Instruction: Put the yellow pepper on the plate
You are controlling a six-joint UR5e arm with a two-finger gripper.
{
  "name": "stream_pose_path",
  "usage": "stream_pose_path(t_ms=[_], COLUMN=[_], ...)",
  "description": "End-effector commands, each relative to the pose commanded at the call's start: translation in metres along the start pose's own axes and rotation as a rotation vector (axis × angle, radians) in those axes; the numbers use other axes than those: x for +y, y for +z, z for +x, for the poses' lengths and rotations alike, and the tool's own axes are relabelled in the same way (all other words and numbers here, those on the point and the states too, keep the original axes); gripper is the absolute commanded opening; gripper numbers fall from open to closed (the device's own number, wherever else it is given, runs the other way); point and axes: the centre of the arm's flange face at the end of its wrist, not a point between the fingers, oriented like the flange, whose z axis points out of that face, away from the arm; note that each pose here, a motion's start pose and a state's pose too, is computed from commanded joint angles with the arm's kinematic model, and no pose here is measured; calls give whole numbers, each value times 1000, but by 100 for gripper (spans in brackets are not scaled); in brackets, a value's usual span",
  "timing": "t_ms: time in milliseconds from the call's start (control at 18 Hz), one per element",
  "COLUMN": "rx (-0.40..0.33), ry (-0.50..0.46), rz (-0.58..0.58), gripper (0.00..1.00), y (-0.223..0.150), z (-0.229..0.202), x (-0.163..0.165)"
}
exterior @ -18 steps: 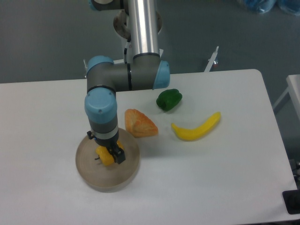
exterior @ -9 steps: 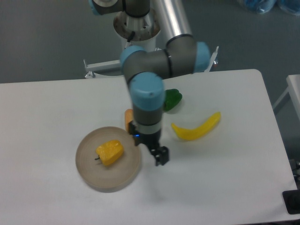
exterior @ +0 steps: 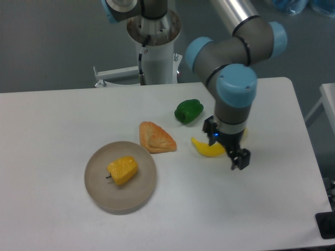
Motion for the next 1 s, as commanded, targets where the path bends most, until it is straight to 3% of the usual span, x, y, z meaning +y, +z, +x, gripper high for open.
stream_pose_path(t_ms=[444, 1000], rx=[7, 21], ry=[-38, -58], rz=[30, 79], gripper=[100, 100], y=[8, 16], z=[-10, -11], x=[22, 21])
